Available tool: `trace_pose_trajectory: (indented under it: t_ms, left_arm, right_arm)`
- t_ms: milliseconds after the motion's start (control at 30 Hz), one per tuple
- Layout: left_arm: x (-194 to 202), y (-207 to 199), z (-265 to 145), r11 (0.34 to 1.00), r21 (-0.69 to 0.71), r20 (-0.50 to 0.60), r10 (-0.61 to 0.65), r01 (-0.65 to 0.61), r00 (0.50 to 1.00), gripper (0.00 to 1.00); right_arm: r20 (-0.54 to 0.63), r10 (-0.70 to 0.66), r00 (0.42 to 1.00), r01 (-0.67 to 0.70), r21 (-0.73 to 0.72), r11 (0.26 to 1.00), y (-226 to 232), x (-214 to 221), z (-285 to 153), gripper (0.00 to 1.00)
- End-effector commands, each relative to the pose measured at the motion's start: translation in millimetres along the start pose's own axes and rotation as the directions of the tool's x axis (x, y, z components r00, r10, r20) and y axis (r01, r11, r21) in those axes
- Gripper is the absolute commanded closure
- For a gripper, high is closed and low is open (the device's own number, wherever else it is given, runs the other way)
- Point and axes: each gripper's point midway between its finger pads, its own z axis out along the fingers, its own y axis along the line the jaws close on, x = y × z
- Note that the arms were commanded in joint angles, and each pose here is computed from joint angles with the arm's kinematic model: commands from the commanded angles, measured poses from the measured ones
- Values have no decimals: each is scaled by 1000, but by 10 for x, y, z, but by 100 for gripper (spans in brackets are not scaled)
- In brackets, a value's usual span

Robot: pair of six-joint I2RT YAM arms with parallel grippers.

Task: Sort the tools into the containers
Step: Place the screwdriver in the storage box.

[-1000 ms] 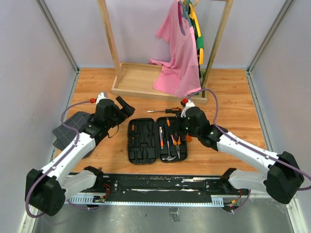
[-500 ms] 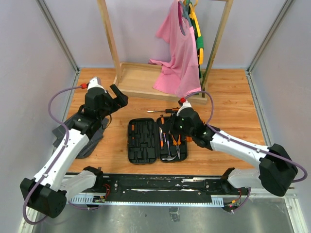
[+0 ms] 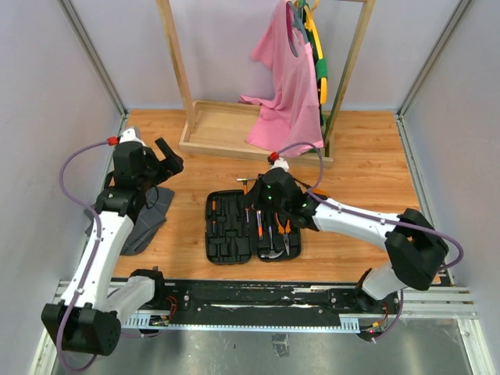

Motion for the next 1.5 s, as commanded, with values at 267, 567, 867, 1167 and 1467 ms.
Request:
trace_pose_trajectory:
  t_ms: [267, 567, 867, 1167, 1467]
  left_arm:
    - [-80, 239, -183, 998, -59, 131, 39, -32, 991, 1]
    - [-68, 243, -155, 997, -63, 120, 43, -36, 992, 1]
    - [-68, 237, -148, 998, -56, 116, 42, -36, 992, 1]
    - [-70, 240, -143, 998, -52, 113, 40, -35, 993, 1]
    - [-68, 247, -133, 998, -49, 110, 35, -30, 993, 1]
  right_arm:
    - [-48, 31, 998, -29, 31, 999, 196, 184, 519, 97]
    - [-88, 34, 996, -30, 48, 998, 212, 320, 799, 95]
    - [-138, 23, 990, -16, 48, 999, 247, 500, 931, 90]
    - [-169, 16, 986, -5, 65, 998, 217, 591, 1054, 84]
    - [-170, 23, 985, -6, 102, 995, 116, 644, 1078, 76]
